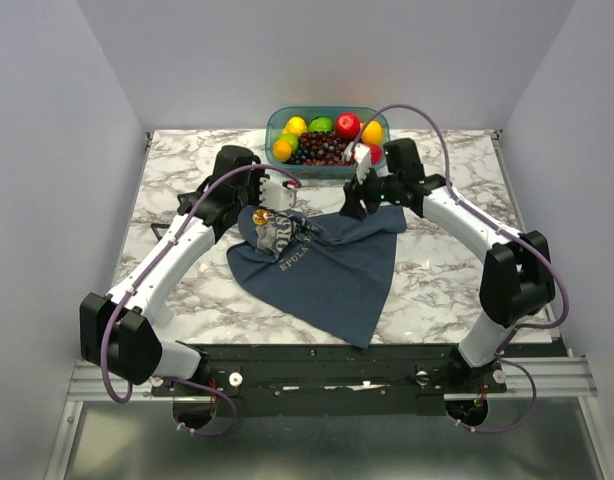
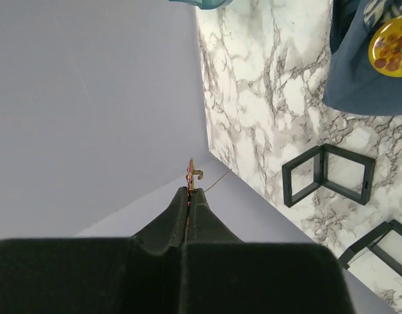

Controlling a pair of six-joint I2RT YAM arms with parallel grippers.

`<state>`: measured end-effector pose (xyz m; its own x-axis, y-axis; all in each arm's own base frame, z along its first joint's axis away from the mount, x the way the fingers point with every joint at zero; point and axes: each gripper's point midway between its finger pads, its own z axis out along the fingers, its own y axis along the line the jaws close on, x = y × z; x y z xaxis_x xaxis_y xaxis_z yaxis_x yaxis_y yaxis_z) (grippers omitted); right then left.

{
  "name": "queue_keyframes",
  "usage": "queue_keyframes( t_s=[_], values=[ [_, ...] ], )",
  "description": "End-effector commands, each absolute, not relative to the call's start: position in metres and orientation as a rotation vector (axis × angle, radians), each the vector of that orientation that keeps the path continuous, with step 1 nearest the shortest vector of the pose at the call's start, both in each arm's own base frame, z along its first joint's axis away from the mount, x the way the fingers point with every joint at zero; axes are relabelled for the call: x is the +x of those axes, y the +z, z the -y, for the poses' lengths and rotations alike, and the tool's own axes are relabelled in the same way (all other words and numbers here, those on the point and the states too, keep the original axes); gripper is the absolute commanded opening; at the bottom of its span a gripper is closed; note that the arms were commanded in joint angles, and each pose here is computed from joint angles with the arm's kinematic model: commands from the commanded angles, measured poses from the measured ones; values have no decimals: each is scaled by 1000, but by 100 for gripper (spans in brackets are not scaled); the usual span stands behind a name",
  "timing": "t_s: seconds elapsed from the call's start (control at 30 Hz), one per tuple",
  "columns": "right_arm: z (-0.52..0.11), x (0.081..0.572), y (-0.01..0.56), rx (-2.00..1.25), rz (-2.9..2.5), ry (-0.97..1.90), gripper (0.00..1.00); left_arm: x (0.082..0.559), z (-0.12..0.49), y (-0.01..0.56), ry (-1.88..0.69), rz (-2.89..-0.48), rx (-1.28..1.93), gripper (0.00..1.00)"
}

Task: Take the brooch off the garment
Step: Pass from the right arm to the left, then remove the brooch from the flattened clothing.

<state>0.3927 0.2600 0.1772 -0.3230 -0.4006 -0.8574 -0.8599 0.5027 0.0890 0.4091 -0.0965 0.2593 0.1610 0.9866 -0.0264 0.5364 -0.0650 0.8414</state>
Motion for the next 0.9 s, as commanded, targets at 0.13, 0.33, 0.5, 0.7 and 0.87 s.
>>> queue_keyframes(
  t_s=[0.13, 0.33, 0.5, 0.7, 0.87],
  values=[
    [-237, 373, 131, -1431, -1907, 526, 70, 409, 93, 240, 375, -1873, 1341, 0],
    [-289, 370, 245, -1264, -1643, 855, 70, 364, 185, 297, -671, -1864, 1079, 0],
    [-299, 383, 299, -1194, -1541, 982, 68, 349, 219, 315, -1053, -1775, 1007, 0],
    [-319, 374, 345, -1139, -1516, 1251, 66, 354, 227, 335, -1393, -1694, 892, 0],
    [-318, 380, 331, -1136, -1533, 1132, 66, 351, 230, 357, -1614, -1618, 798, 0]
  ],
)
